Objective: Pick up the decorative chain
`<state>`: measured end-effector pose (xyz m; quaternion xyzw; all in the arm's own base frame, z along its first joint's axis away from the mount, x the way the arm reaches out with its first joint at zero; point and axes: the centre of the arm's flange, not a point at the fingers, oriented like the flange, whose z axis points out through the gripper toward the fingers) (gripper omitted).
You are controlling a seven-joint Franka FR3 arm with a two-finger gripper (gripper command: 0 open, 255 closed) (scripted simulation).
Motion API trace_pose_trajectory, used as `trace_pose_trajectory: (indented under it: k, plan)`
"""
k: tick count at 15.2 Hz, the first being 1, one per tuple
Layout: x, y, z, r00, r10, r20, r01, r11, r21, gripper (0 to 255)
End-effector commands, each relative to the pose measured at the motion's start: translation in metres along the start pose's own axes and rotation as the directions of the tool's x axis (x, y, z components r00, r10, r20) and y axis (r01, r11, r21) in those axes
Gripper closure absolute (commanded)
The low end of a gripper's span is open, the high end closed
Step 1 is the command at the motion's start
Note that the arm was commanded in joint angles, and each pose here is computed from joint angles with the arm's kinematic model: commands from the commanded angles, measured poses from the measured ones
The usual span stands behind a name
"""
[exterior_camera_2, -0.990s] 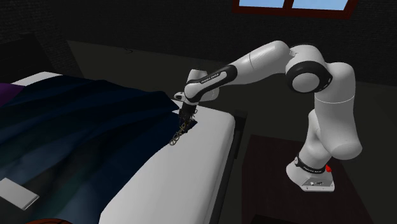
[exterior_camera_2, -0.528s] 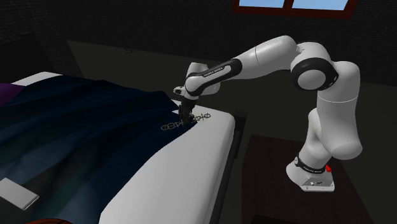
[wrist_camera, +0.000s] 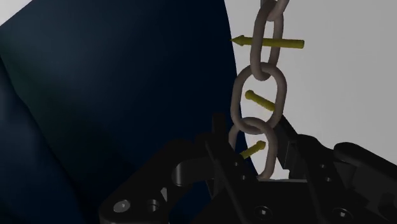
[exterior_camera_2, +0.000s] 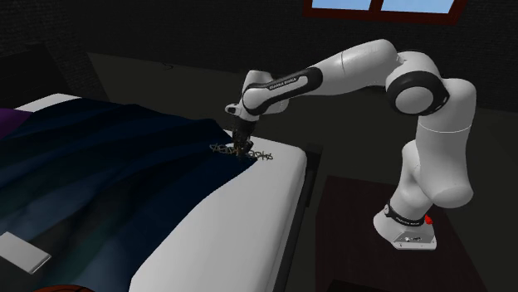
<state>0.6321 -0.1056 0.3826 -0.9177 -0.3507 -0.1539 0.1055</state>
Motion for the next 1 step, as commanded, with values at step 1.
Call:
trace_pose_trajectory:
  k: [1]
  plan:
    - [0.0002, -0.0004, -0.0026, 1.000, 0.000, 0.000, 0.000, 1.000, 0.000, 255]
